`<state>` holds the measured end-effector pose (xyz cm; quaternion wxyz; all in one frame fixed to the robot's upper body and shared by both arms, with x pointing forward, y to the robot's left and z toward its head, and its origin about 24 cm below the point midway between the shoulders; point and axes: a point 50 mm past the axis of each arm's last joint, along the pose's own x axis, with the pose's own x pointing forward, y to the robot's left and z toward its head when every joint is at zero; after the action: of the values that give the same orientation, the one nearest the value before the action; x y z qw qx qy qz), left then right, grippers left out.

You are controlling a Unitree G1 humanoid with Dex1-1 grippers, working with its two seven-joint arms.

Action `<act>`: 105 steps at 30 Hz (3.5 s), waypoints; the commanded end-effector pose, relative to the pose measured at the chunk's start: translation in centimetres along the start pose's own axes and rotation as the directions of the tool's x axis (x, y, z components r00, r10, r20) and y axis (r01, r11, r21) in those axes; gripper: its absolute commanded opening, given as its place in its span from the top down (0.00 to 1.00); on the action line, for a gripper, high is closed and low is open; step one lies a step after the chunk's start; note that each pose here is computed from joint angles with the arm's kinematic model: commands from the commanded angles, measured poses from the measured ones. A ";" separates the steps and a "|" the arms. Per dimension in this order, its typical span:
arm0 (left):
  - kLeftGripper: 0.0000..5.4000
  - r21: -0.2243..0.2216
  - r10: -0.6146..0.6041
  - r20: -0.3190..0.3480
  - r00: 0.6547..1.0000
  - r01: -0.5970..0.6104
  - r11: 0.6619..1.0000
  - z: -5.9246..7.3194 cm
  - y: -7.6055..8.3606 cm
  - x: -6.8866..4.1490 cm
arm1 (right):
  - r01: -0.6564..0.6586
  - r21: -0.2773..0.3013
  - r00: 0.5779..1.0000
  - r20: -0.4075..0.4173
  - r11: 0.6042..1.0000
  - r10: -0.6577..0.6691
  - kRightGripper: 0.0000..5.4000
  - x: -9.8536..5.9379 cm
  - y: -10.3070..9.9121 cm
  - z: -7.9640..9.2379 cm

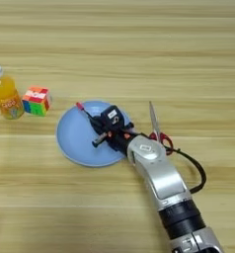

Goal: Move the objects on the table

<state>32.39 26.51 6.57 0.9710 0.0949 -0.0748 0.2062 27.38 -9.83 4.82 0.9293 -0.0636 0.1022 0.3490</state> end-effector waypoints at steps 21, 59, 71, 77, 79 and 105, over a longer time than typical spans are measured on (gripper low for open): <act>0.00 -0.008 0.006 -0.002 1.000 -0.006 1.000 0.0 0.1 0.0 | 0.197 -0.022 0.956 0.228 0.980 -0.187 0.51 -0.7 -3.2 2.9; 0.00 -0.039 0.032 0.035 0.999 -0.031 0.999 0.6 0.5 0.0 | 0.721 0.062 0.680 0.128 0.690 -0.722 0.00 -3.3 -13.3 -0.7; 0.00 -0.201 0.217 0.245 0.945 -0.170 0.965 3.7 3.0 -0.2 | 0.700 0.054 0.703 0.123 0.712 -0.700 0.00 -2.8 -12.9 -0.9; 0.00 -0.238 0.112 0.324 0.939 -0.034 0.971 4.9 1.3 -0.5 | 0.695 0.049 0.709 0.121 0.718 -0.695 0.00 -2.7 -12.7 -0.9; 0.00 -0.216 0.025 0.323 0.946 0.048 0.975 4.7 0.1 -0.6 | 0.693 0.048 0.711 0.120 0.719 -0.693 0.00 -2.6 -12.7 -0.9; 0.00 -0.036 -0.360 0.209 0.909 0.375 0.926 2.6 -5.1 -2.1 | 0.685 0.051 0.718 0.115 0.726 -0.686 0.00 -2.4 -12.5 -1.0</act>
<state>32.24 20.58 8.60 0.9800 0.0792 -0.1825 0.0102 33.40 -21.20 4.71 0.9968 -0.0754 0.0174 -0.0185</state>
